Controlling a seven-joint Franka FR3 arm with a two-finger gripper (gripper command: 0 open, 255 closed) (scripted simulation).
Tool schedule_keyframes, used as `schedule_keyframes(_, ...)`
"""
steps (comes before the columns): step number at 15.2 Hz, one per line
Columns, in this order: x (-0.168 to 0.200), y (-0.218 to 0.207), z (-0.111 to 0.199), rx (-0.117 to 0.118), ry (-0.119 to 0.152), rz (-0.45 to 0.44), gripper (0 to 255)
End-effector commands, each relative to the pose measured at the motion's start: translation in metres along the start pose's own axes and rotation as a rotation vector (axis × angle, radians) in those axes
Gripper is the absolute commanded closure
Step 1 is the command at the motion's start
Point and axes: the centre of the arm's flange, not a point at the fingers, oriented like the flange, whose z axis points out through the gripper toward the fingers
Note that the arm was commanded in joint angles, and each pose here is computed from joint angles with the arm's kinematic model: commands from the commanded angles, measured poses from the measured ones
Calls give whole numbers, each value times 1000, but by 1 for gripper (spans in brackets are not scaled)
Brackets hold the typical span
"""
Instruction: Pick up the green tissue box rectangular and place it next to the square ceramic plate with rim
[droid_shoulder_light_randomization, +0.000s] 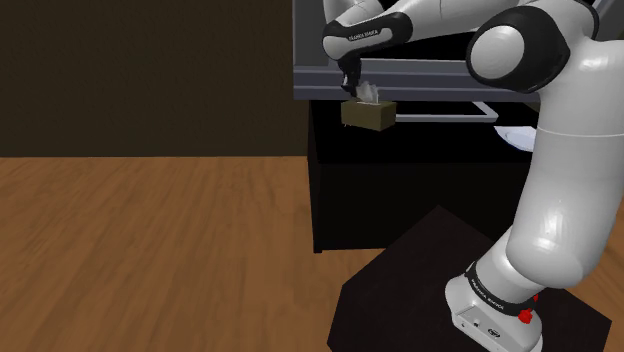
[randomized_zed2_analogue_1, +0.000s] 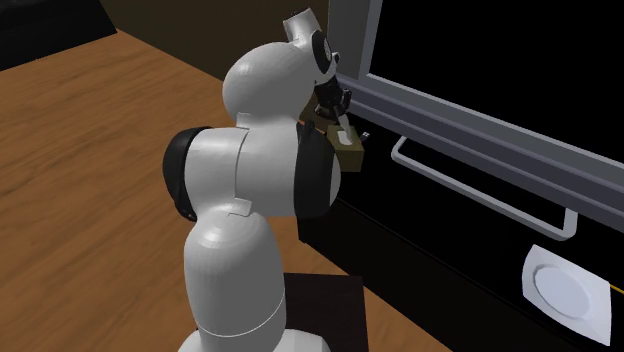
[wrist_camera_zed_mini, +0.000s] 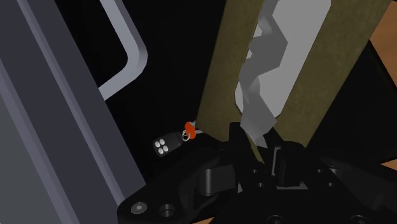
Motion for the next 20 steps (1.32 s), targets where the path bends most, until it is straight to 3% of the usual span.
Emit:
schedule_keyframes(1,-2,3,-10,0,0,0,255)
schedule_keyframes(20,-18,39,-102,0,0,0,255)
